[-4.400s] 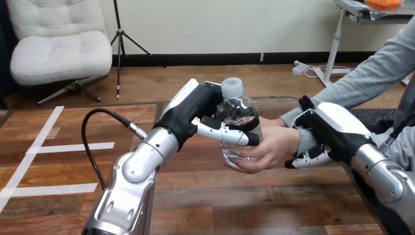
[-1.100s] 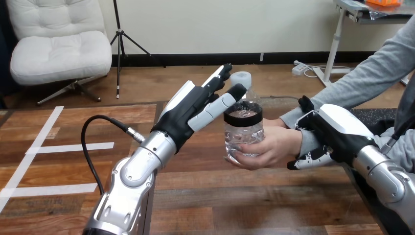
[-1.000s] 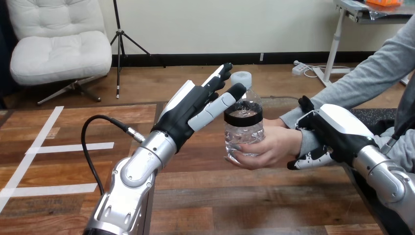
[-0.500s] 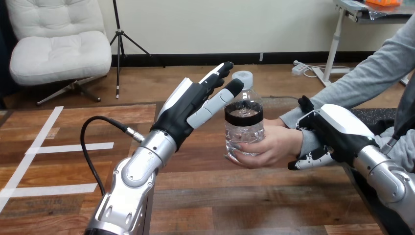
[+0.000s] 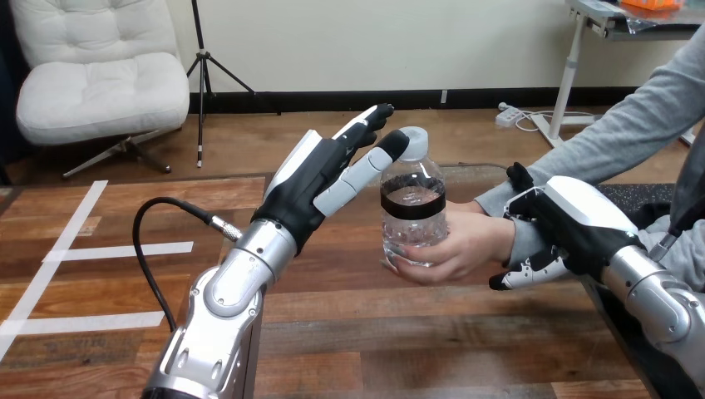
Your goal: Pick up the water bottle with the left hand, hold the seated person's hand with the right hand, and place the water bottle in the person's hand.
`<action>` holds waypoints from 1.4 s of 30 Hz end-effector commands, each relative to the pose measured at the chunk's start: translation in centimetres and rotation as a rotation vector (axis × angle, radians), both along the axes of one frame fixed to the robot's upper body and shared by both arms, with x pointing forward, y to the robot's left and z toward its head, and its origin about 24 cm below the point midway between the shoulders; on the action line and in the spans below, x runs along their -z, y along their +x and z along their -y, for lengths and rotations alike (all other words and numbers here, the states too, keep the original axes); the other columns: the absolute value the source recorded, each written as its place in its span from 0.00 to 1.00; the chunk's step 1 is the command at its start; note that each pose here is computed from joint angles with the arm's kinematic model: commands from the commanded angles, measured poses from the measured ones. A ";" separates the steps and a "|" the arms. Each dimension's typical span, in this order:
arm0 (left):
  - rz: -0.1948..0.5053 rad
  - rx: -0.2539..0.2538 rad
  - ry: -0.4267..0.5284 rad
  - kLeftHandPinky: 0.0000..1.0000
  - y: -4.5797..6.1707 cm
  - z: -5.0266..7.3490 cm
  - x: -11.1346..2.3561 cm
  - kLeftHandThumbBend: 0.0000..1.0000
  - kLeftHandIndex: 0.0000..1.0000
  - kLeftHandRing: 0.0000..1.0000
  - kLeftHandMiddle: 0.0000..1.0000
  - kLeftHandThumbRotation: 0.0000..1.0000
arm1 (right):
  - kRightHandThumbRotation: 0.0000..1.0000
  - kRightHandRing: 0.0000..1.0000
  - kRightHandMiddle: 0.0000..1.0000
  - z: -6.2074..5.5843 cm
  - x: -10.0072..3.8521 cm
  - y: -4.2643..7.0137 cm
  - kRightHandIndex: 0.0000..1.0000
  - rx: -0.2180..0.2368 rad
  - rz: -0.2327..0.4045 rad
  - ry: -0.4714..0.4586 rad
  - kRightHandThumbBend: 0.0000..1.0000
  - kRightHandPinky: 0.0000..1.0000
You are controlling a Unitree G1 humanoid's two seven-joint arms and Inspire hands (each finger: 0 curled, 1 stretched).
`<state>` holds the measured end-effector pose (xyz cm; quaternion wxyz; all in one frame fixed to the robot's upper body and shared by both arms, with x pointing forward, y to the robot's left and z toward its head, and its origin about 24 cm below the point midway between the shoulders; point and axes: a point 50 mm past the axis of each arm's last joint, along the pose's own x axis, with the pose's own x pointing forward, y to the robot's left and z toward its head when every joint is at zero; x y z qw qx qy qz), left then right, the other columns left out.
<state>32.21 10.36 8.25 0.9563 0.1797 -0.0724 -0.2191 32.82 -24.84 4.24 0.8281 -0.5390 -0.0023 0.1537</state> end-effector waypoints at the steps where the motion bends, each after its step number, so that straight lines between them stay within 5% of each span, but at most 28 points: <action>1: 0.086 -0.009 -0.030 1.00 0.7 0.0 -2.2 0.99 0.93 0.95 0.95 1.00 | 0.01 0.37 0.43 -0.7 -1.8 1.0 0.44 -0.016 0.071 0.045 0.89 0.33; 20: 0.089 -0.003 -0.019 0.99 0.7 -0.2 -2.2 1.00 0.92 0.93 0.94 1.00 | 0.13 0.50 0.56 -0.6 -1.8 0.9 0.59 -0.029 0.064 0.013 0.90 0.47; 32: 0.093 -0.005 -0.015 0.97 0.7 -0.3 -2.1 0.99 0.91 0.92 0.92 1.00 | 0.38 0.60 0.64 -0.6 -1.8 0.9 0.67 -0.036 0.082 -0.048 0.89 0.52; 42: 0.092 -0.009 -0.015 0.96 0.8 -0.4 -2.1 0.98 0.90 0.91 0.92 1.00 | 0.48 0.69 0.72 -0.7 -1.7 0.9 0.73 -0.037 0.082 -0.051 0.95 0.60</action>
